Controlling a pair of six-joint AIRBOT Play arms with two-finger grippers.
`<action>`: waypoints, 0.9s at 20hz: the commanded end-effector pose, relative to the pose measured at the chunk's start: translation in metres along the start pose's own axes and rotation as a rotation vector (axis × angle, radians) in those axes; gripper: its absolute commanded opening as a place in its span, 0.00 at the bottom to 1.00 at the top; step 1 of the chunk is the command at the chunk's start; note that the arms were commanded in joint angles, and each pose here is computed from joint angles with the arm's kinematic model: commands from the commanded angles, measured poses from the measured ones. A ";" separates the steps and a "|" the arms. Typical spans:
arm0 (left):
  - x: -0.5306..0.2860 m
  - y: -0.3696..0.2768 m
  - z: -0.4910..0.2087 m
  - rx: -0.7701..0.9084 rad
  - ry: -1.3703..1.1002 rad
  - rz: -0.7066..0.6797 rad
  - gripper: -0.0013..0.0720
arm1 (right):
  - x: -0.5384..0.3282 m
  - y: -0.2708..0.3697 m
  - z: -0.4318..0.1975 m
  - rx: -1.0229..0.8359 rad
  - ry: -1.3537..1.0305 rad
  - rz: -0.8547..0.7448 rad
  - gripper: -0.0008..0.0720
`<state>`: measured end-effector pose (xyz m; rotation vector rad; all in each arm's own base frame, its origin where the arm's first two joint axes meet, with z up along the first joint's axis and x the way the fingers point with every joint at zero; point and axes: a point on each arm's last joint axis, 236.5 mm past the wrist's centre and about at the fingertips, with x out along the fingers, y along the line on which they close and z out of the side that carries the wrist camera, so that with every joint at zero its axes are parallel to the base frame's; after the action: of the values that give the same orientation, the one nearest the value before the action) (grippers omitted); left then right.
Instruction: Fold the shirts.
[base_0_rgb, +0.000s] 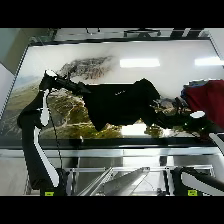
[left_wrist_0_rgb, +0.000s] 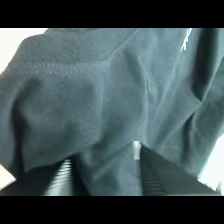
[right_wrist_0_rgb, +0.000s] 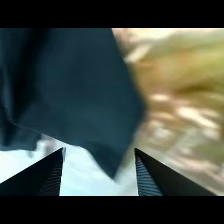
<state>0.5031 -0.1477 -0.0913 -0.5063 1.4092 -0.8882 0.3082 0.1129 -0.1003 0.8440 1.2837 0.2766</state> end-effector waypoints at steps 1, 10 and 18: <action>0.005 0.002 0.002 -0.006 0.000 -0.002 0.34 | 0.031 0.006 -0.002 0.023 0.003 0.047 0.63; -0.130 -0.169 0.032 0.180 -0.274 -0.452 0.04 | -0.133 0.174 0.102 -0.347 -0.368 0.389 0.03; -0.324 -0.438 -0.081 0.785 -0.712 -0.330 0.04 | -0.449 0.363 0.074 -0.913 -0.949 0.393 0.03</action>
<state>0.4182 -0.1362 0.3550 -0.5191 0.4742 -1.2780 0.3835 0.0502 0.3920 0.4725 0.1856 0.6320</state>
